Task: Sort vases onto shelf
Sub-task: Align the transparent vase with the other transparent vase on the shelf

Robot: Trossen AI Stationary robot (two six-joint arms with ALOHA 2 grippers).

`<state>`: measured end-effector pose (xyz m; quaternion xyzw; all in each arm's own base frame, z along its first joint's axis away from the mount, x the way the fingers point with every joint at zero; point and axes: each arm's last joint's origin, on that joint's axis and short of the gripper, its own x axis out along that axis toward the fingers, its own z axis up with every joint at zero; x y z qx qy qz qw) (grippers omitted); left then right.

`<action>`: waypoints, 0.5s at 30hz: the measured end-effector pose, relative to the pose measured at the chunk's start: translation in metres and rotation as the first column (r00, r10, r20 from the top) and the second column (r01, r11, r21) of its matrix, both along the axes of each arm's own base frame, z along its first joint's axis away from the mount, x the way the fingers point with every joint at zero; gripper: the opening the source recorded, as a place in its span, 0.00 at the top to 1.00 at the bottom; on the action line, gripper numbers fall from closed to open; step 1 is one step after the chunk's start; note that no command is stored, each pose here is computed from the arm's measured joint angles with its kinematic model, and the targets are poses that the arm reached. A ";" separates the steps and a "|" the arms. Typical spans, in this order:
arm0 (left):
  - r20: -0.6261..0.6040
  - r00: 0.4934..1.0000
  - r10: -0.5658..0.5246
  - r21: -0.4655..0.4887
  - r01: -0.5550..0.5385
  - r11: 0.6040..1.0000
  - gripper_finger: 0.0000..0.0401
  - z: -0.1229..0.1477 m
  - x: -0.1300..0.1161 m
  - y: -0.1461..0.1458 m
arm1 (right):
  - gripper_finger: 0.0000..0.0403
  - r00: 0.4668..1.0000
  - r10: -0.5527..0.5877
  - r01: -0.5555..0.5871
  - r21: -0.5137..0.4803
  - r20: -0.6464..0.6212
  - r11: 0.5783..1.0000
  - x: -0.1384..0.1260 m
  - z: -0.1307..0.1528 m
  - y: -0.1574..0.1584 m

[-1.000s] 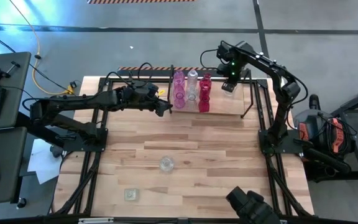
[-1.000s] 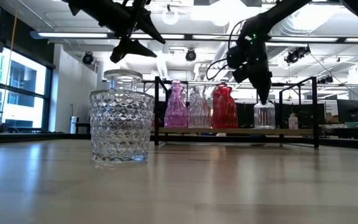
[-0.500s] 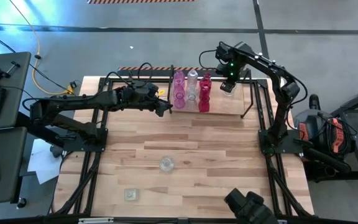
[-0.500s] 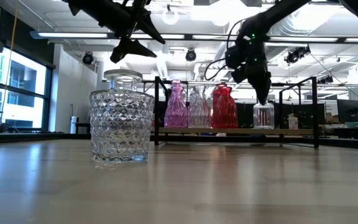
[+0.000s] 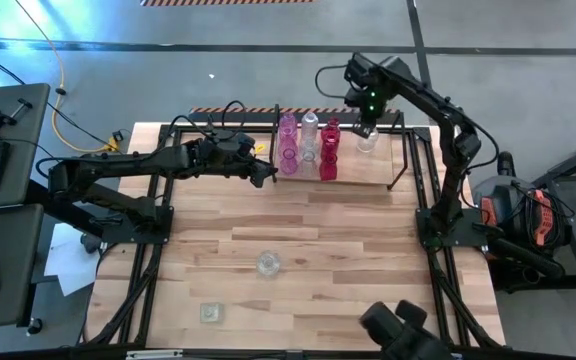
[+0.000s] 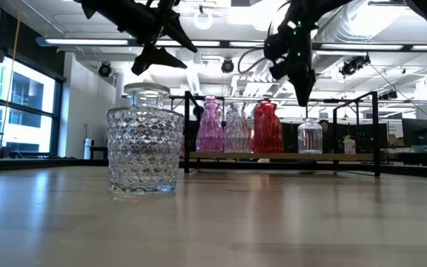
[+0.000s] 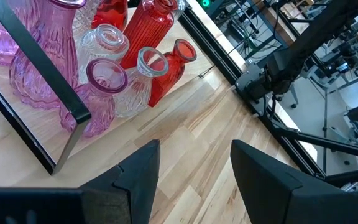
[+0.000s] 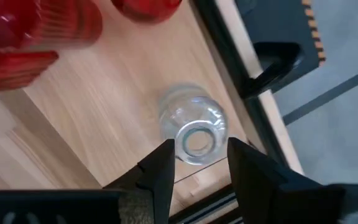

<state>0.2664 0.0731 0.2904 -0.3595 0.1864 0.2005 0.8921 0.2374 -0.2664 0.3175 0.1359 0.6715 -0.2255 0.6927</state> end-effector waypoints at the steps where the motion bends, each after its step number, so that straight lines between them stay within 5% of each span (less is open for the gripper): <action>1: 0.000 1.000 0.000 0.000 0.000 1.000 0.54 0.000 0.000 0.000 | 0.68 1.000 -0.002 0.002 -0.007 0.007 1.000 0.000 0.005 0.000; 5: -0.001 1.000 -0.002 0.004 0.002 1.000 0.54 0.000 0.000 0.000 | 0.68 0.998 -0.026 0.027 -0.014 0.055 1.000 0.000 0.023 0.003; 8: -0.004 1.000 -0.010 0.013 0.010 1.000 0.54 0.000 0.000 0.000 | 0.68 0.979 -0.041 0.026 0.076 0.200 0.997 0.007 0.037 0.011; 12: 0.019 0.999 -0.048 -0.020 0.048 0.999 0.54 0.005 -0.005 0.000 | 0.68 0.941 0.014 -0.071 0.155 0.337 0.985 0.025 0.053 0.033; 15: 0.068 0.995 -0.074 0.043 0.072 0.996 0.54 0.024 -0.022 -0.003 | 0.68 0.930 0.073 -0.130 0.136 0.360 0.982 0.040 0.063 0.055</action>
